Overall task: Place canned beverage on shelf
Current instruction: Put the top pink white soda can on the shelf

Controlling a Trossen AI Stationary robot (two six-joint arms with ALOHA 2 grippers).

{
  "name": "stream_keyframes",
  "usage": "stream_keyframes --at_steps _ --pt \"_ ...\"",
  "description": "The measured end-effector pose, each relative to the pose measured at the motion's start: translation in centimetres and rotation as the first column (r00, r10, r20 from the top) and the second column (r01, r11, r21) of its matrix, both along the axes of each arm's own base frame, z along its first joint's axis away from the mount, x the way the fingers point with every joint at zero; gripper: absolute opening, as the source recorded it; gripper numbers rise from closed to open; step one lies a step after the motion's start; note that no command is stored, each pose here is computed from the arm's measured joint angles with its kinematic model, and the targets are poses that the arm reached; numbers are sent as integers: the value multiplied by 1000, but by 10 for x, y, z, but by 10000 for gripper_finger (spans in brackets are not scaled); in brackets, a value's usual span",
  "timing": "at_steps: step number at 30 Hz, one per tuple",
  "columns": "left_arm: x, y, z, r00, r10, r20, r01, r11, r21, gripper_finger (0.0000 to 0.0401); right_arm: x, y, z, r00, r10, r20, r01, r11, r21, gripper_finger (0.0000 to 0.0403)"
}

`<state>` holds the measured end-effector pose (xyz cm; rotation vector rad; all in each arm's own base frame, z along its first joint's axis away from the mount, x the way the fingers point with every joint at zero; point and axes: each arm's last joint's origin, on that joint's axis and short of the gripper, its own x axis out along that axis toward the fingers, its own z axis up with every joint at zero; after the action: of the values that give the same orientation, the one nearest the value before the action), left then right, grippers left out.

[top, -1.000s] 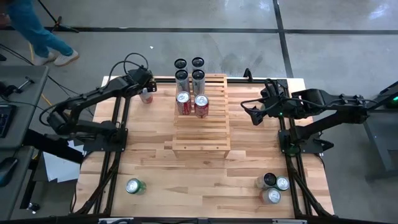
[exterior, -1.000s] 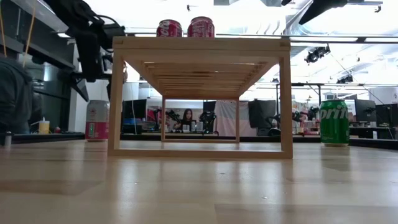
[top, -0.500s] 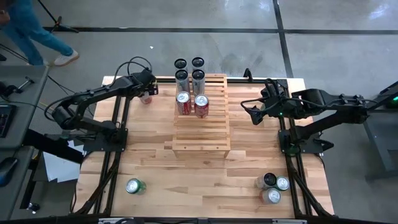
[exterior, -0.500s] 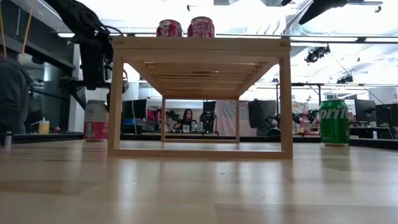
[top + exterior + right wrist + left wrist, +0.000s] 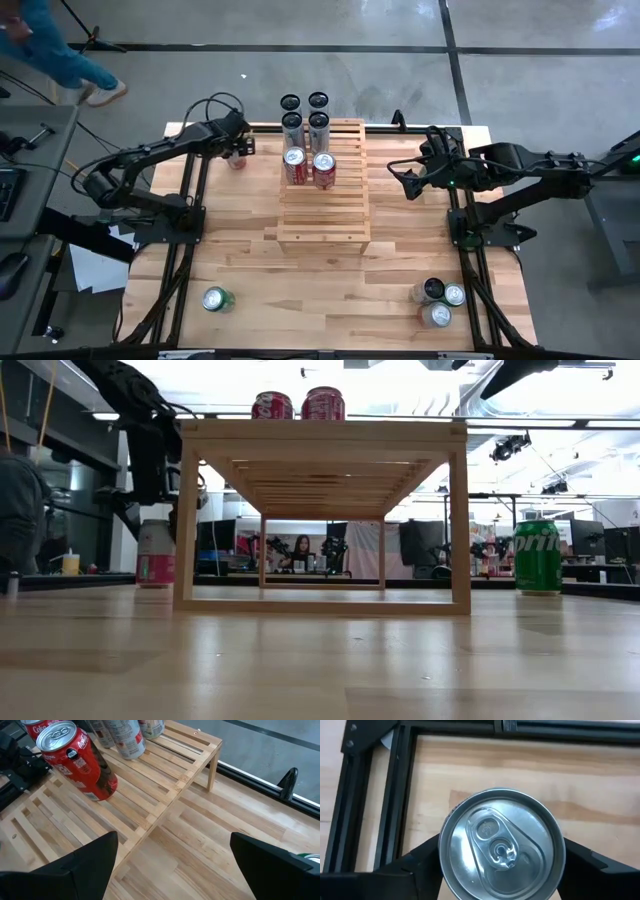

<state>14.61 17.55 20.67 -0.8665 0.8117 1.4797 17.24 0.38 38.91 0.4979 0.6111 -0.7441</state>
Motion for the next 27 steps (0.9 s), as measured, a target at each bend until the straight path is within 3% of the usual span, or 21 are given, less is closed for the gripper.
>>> stream_keyframes --at_steps 4,9,13,16,22,27 --pt "-9 -9 19 999 -32 26 31 999 19 275 0 0 0 1000 0 0 0 1000 0 371" --pt "-26 -29 72 990 -134 39 130 987 98 275 1 0 1 1000 3 10 -3 1000 -1 371" --pt "-38 -58 120 957 -279 78 268 956 121 275 2 0 2 1000 9 27 -9 1000 -4 371" --pt "-43 -83 147 915 -387 118 379 922 85 275 3 0 2 999 12 31 -12 1000 -8 371" --pt "-35 -127 180 781 -560 276 569 821 55 275 3 0 3 1000 14 27 -13 1000 -27 371" --pt "-2 -159 196 609 -705 363 713 688 140 275 3 0 3 1000 4 29 -3 999 -37 371"
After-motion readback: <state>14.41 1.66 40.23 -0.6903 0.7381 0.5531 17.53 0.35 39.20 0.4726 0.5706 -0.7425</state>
